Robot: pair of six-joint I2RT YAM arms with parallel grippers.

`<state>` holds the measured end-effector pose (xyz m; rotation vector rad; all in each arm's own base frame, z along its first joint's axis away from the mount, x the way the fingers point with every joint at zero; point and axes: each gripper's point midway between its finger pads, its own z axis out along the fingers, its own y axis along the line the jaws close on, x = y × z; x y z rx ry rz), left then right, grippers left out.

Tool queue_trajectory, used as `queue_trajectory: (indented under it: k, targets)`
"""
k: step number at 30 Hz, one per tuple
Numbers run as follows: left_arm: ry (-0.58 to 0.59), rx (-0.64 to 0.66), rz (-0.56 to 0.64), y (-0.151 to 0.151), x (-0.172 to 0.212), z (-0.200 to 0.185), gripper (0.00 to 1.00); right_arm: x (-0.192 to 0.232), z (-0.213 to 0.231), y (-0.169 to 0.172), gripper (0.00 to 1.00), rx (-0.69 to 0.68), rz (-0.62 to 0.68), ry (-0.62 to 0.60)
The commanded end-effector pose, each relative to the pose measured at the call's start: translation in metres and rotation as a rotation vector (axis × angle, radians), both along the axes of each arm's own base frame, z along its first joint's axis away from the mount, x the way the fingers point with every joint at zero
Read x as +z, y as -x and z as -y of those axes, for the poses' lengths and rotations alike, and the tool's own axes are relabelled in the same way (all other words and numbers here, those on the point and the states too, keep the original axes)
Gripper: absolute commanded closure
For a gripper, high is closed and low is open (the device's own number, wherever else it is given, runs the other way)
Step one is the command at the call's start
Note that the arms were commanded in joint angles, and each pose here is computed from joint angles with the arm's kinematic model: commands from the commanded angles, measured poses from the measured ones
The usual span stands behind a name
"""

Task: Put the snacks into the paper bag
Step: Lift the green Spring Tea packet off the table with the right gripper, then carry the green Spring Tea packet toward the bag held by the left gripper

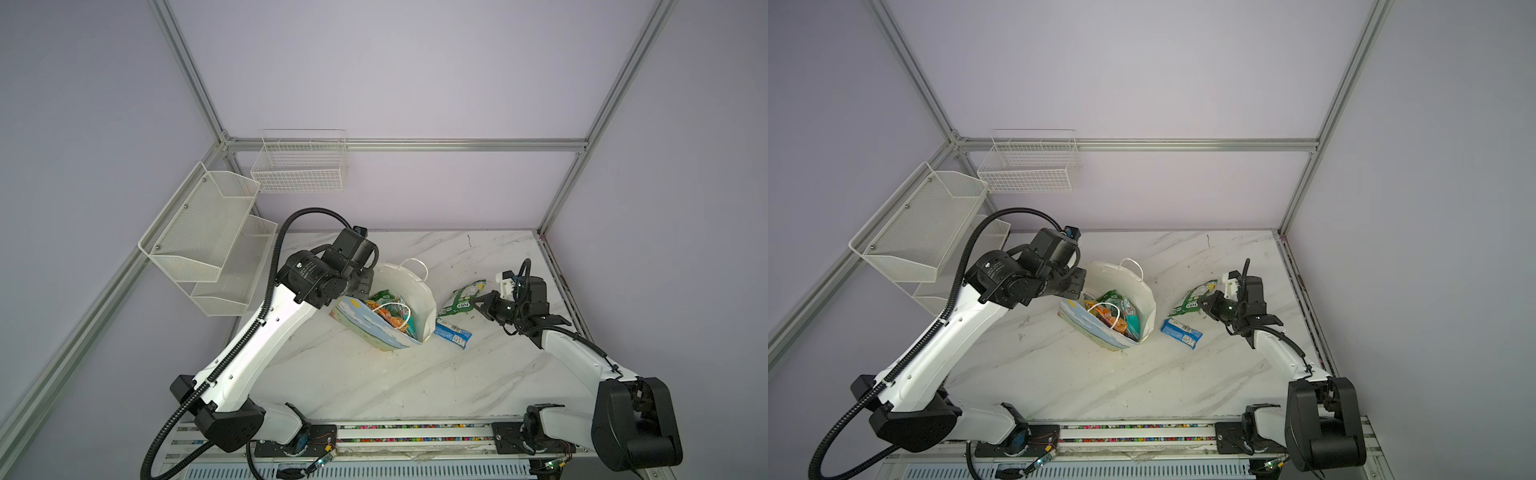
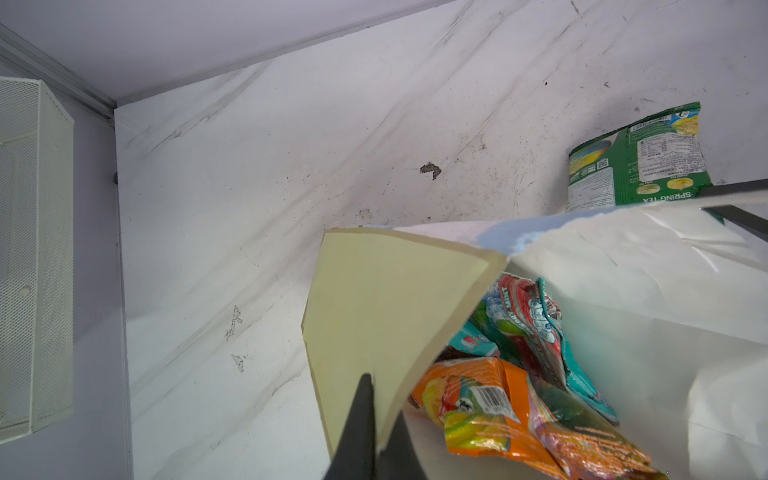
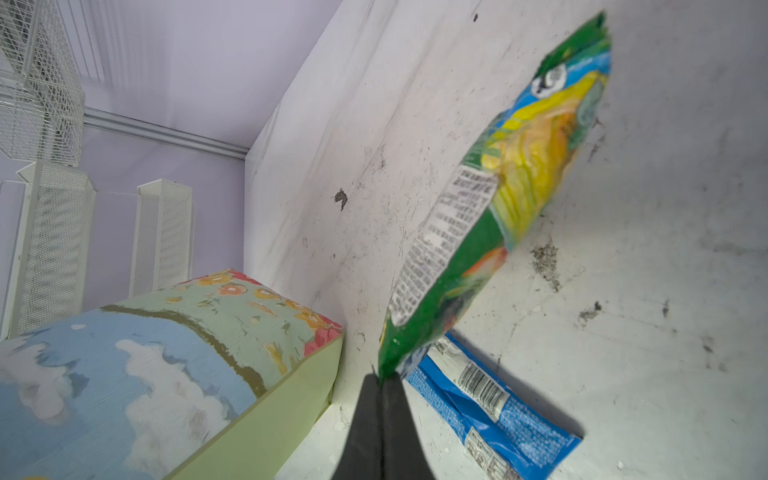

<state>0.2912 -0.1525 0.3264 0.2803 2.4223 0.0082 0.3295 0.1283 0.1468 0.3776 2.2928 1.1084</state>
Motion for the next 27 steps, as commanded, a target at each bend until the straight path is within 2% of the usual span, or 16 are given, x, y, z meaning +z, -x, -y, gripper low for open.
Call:
queue_trajectory:
  k: [1, 27]
  targets:
    - [0.071, 0.021, 0.114, -0.005, 0.038, 0.000, 1.00, 0.030, -0.005, -0.004, 1.00, 0.022, 0.072, -0.030]
    - [0.071, 0.023, 0.110, -0.005, 0.036, -0.001, 1.00, 0.103, -0.009, 0.011, 1.00, 0.026, 0.219, -0.117]
